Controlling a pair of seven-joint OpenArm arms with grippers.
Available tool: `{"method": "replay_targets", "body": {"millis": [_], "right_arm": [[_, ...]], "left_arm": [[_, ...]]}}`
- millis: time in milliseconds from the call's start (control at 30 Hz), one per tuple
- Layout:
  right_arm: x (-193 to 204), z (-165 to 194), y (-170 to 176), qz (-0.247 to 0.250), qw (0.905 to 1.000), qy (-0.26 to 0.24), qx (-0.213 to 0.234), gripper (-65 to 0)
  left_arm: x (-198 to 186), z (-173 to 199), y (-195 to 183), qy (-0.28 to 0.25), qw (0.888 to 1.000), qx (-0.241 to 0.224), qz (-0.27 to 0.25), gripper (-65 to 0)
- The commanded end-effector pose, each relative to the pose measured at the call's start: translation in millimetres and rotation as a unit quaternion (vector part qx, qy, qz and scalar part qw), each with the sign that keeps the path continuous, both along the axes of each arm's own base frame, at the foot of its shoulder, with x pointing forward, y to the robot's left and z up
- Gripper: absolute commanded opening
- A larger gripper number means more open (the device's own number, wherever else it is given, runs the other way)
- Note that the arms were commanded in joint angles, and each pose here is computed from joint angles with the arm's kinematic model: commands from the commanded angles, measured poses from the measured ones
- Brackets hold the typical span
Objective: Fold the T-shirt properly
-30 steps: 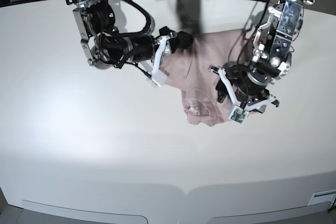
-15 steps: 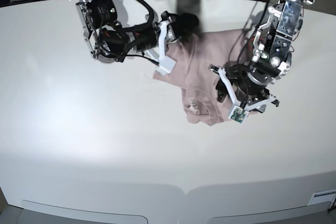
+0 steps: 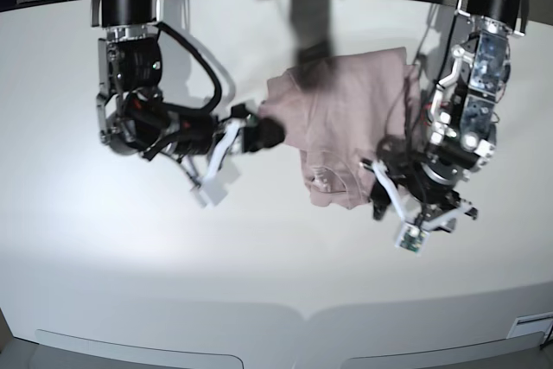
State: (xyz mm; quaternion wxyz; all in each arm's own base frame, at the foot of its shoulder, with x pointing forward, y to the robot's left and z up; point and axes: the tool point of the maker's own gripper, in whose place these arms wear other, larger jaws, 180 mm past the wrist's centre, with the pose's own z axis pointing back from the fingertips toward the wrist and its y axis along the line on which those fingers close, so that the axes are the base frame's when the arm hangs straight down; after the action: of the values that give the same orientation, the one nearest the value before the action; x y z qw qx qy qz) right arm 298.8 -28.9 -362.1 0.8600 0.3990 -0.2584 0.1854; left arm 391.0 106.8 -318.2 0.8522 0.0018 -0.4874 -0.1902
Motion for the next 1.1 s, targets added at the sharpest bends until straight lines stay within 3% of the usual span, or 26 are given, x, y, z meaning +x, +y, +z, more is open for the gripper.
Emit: {"method": "replay_targets", "body": {"millis": [0, 200, 400, 633, 800, 1067], "right_arm": [[20.5, 23.2, -8.0, -0.021, 0.9988, -0.044, 0.008, -42.9], [52.9, 64.5, -76.3, -0.117, 0.9848, -0.127, -0.020, -42.9], [40.7, 65.5, -141.5, -0.151, 0.9789, -0.118, -0.071, -42.9], [-15.1, 37.7, -188.0, -0.165, 0.9797, -0.048, -0.104, -42.9], [-65.9, 37.4, -204.6, -0.167, 0.9778, -0.023, -0.125, -42.9], [-169.7, 50.7, -200.4, -0.130, 0.9776, 0.028, -0.164, -42.9]], "left_arm": [[13.1, 24.1, 7.9, -0.037, 0.999, -0.010, 0.010, -29.2], [11.3, 42.2, 57.5, -0.035, 0.995, -0.053, 0.080, -29.7], [-32.0, 43.4, 83.3, -0.015, 0.996, -0.059, 0.064, -33.1], [-116.2, 16.7, 103.6, 0.054, 0.996, -0.015, 0.071, -33.1], [-177.6, 3.4, 107.4, 0.111, 0.991, 0.001, 0.076, -33.1], [-272.5, -34.2, 117.1, 0.244, 0.964, 0.002, 0.103, -33.1]]}}
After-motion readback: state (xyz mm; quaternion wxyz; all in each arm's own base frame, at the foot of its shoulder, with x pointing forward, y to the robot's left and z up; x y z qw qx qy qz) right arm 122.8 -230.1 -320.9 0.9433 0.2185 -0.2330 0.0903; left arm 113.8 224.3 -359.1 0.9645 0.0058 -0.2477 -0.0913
